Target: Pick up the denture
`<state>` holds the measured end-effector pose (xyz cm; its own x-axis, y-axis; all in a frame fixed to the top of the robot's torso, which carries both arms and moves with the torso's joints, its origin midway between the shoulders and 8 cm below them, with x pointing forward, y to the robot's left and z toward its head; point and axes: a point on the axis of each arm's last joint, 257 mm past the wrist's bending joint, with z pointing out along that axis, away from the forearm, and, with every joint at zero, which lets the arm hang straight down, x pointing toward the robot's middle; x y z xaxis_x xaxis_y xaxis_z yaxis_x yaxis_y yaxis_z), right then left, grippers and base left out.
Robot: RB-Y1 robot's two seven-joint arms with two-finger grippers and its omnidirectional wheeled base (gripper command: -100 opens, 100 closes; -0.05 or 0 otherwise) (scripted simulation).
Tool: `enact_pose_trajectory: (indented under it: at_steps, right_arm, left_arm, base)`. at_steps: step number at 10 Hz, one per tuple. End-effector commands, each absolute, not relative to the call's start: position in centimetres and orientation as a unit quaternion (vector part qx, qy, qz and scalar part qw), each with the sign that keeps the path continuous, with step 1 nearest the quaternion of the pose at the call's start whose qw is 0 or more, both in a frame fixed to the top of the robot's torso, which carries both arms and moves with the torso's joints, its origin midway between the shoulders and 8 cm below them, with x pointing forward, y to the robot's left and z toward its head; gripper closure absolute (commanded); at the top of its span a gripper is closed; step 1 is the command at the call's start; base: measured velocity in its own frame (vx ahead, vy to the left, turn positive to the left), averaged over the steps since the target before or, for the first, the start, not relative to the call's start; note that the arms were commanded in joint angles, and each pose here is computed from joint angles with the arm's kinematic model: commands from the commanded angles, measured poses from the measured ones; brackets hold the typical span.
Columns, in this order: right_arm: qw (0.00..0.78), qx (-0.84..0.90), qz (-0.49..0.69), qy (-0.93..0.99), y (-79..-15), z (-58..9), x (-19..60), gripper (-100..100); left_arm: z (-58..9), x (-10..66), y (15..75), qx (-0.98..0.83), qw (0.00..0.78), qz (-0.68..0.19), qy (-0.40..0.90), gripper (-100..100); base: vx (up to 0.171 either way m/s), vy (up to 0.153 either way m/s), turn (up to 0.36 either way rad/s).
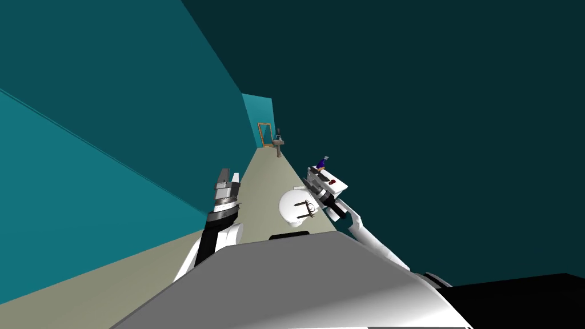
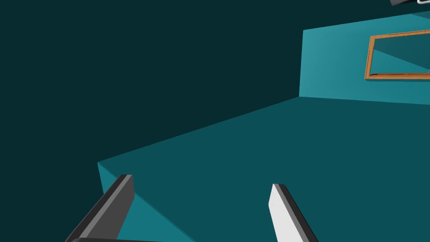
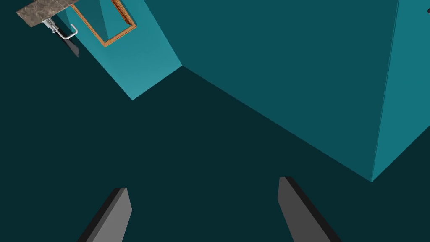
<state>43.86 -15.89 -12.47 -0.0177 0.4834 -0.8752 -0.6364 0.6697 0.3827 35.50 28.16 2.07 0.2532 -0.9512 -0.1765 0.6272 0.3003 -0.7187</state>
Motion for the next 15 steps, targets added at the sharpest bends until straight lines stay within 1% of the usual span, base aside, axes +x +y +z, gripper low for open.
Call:
enact_pose_trajectory:
  at_steps: [1, 4, 7, 8, 9, 12, 15]
  right_arm:
    - [0.692, -0.110, 0.370, 0.609, -15.8, -14.7, 44.1, -100]
    - [0.684, -0.146, 0.337, 0.631, -16.4, -17.2, 44.6, -100]
    - [0.666, -0.226, 0.277, 0.655, -17.5, -20.6, 44.9, -100]
    - [0.663, -0.224, 0.274, 0.659, -17.9, -21.1, 45.0, -100]
    - [0.651, -0.264, 0.242, 0.670, -19.1, -22.9, 45.2, -100]
    - [0.635, -0.302, 0.207, 0.680, -20.7, -24.8, 45.3, -100]
    - [0.603, -0.374, 0.142, 0.690, -24.1, -27.7, 45.5, -100]
  left_arm:
    - [2.1, 35.5, 28.2, -0.265, 0.746, -0.529, 0.306, 0]
    - [2.1, 35.5, 28.2, -0.265, 0.746, -0.529, 0.306, 0]
    - [2.1, 35.5, 28.2, -0.265, 0.746, -0.529, 0.306, 0]
    - [2.1, 35.5, 28.2, -0.265, 0.746, -0.529, 0.306, 0]
    - [2.1, 35.5, 28.2, -0.265, 0.746, -0.529, 0.306, 0]
    - [2.1, 35.5, 28.2, -0.265, 0.746, -0.529, 0.306, 0]
    - [2.1, 35.5, 28.2, -0.265, 0.746, -0.529, 0.306, 0]
  base:
    - [-0.009, 0.023, 0.086]
    - [-0.008, 0.014, 0.055]
    - [-0.013, 0.016, 0.073]
    - [-0.013, 0.012, 0.045]
    - [-0.016, 0.012, 0.091]
    - [-0.014, 0.010, 0.046]
    - [-0.016, 0.005, 0.056]
